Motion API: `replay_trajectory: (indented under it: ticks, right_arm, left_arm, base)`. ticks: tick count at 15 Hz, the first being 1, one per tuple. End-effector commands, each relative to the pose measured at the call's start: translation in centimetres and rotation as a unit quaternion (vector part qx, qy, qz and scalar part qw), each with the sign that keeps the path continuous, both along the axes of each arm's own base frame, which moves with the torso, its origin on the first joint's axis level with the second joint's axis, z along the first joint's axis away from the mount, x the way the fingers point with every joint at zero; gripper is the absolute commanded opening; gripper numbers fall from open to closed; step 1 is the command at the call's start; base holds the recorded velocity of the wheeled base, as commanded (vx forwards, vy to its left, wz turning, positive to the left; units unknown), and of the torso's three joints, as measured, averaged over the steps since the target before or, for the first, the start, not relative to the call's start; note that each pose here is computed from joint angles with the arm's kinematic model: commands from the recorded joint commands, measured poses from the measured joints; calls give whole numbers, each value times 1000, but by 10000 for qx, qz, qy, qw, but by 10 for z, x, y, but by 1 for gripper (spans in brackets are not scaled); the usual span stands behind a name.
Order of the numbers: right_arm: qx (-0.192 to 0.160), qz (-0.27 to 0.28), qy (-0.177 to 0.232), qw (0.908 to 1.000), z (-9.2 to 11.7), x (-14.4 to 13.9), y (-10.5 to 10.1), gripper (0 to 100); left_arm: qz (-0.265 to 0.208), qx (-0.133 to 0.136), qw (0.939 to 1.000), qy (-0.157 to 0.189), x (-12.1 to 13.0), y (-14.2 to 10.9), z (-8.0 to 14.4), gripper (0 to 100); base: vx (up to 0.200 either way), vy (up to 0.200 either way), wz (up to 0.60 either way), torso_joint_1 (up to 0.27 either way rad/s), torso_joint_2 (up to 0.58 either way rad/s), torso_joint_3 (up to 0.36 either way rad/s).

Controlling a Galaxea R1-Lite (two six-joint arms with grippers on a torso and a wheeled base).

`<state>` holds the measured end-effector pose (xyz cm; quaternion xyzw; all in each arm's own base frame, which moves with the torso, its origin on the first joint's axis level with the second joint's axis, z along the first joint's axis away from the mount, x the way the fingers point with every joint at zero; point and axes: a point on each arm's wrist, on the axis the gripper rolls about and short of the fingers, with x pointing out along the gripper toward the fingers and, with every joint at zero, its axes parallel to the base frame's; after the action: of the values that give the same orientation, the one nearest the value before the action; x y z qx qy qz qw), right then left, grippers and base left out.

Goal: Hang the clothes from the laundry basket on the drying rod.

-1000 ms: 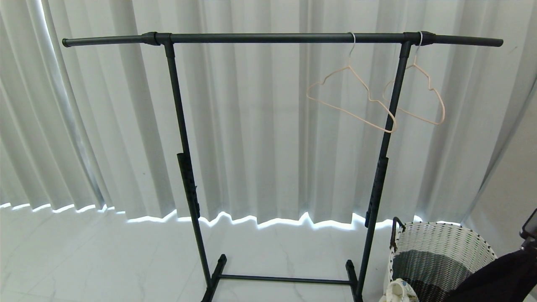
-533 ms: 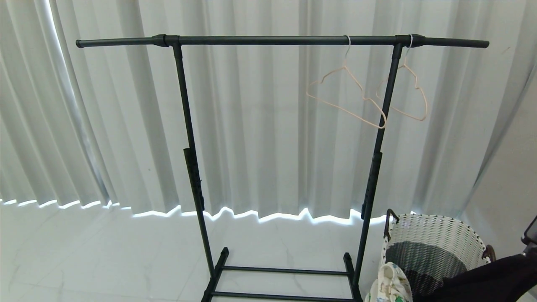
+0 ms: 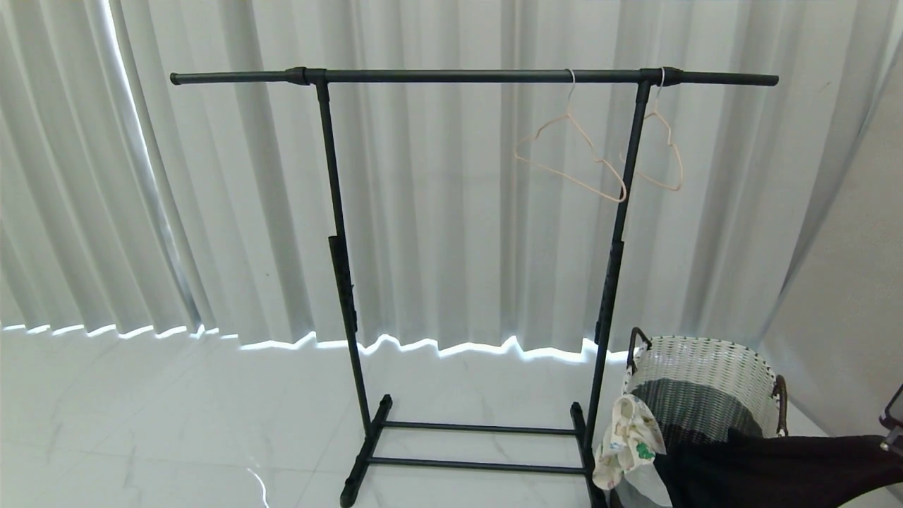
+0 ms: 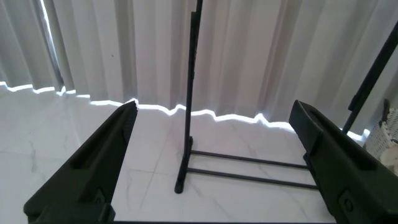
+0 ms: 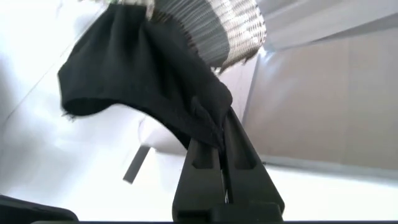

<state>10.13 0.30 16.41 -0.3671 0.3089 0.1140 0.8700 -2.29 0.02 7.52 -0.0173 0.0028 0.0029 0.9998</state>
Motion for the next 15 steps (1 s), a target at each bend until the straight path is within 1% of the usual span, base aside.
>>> replay_trajectory:
  ticks: [1, 4, 7, 9, 10, 12, 13, 14, 15]
  right_arm:
    - [6, 22, 1, 10000, 0, -1, 0, 0]
    - [1, 16, 8, 10000, -1, -1, 0, 0]
    - [-5, 29, 9, 10000, -1, -1, 1, 0]
    - [1, 151, -99, 9998, 5, 0, 3, 0]
    - [1, 205, -83, 9998, 5, 1, 4, 0]
    - [61, 517, -74, 9986, 7, 5, 12, 0]
    - [198, 739, -73, 9970, 12, 10, 20, 0]
    - [365, 914, -53, 9951, 17, 16, 30, 0]
    - [605, 1077, 20, 9923, 24, 28, 43, 0]
  left_arm:
    - [2, -3, 10000, 10, 0, 0, 0, 100]
    - [2, -3, 10000, 10, 0, 0, 0, 100]
    - [2, -3, 10000, 10, 0, 0, 0, 100]
    - [-6, 51, 10000, 10, 0, 0, 0, 100]
    - [-6, 51, 10000, 10, 0, 0, 0, 100]
    - [-22, 112, 9999, 10, 0, 0, 0, 100]
    - [-22, 158, 9999, 10, 0, 0, 0, 100]
    - [-61, 311, 9995, 10, 0, 0, 0, 100]
    - [-286, 646, 9975, -5, 0, -1, 0, 100]
  base:
    - [-200, 0, 0, -2, 2, 2]
    - [-200, 0, 0, -1, 2, 1]
    - [0, 0, 0, 0, 0, 0]
    - [0, 0, 0, 0, 0, 0]
    - [0, 0, 0, 0, 0, 0]
    - [0, 0, 0, 0, 0, 0]
    - [0, 0, 0, 0, 0, 0]
    - [0, 0, 0, 0, 0, 0]
    - [0, 0, 0, 0, 0, 0]
